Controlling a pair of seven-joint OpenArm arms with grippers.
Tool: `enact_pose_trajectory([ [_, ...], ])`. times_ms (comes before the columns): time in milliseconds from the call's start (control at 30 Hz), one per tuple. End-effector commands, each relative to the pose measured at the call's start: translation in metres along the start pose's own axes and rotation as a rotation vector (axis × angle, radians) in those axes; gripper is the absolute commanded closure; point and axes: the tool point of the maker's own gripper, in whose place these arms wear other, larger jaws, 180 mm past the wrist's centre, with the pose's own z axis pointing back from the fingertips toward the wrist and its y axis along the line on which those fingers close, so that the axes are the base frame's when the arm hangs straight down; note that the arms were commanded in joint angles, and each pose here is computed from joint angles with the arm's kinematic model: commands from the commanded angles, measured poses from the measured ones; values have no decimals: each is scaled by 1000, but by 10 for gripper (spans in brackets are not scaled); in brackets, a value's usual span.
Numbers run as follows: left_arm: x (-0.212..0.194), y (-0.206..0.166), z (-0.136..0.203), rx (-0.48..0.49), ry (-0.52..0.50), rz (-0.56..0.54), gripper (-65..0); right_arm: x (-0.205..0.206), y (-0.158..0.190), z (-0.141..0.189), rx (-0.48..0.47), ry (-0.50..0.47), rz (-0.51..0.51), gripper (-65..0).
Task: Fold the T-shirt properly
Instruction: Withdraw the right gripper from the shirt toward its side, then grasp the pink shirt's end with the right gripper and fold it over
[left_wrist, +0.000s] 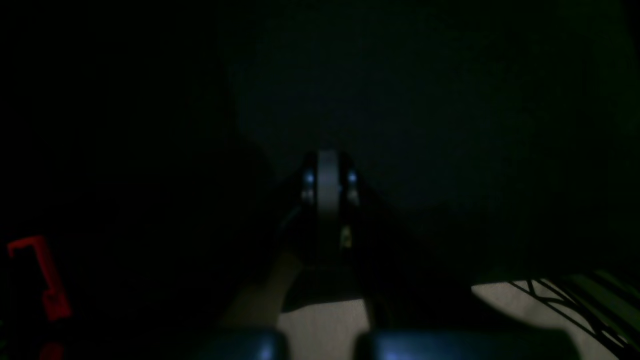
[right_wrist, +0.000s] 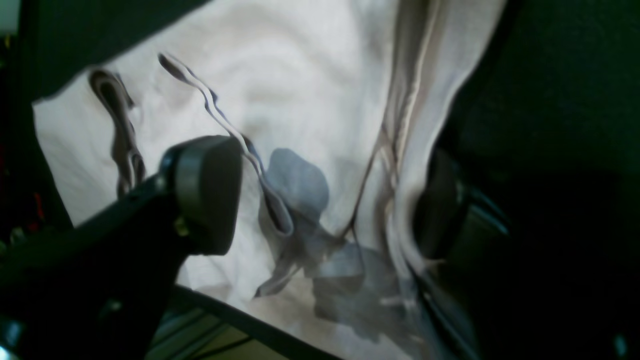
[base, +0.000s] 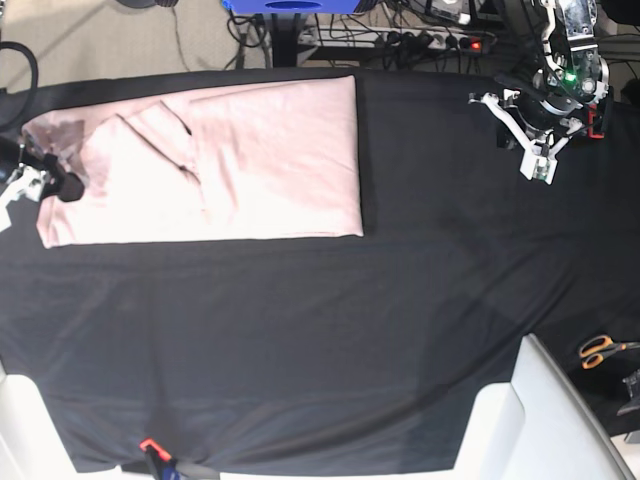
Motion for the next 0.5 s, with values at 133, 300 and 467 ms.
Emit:
enact_pose_trajectory([
  [133,-1,4,0,3,-4,1,0,-69,-17,-1,-93,300,34,-380],
  [300,-5,4,-2,1,-1,8,0,-77,-15,-3,-91,333,55,-359],
  [467,-6,2,2,-5,-52,8,0,-70,-14,-6,-87,296,58,0],
])
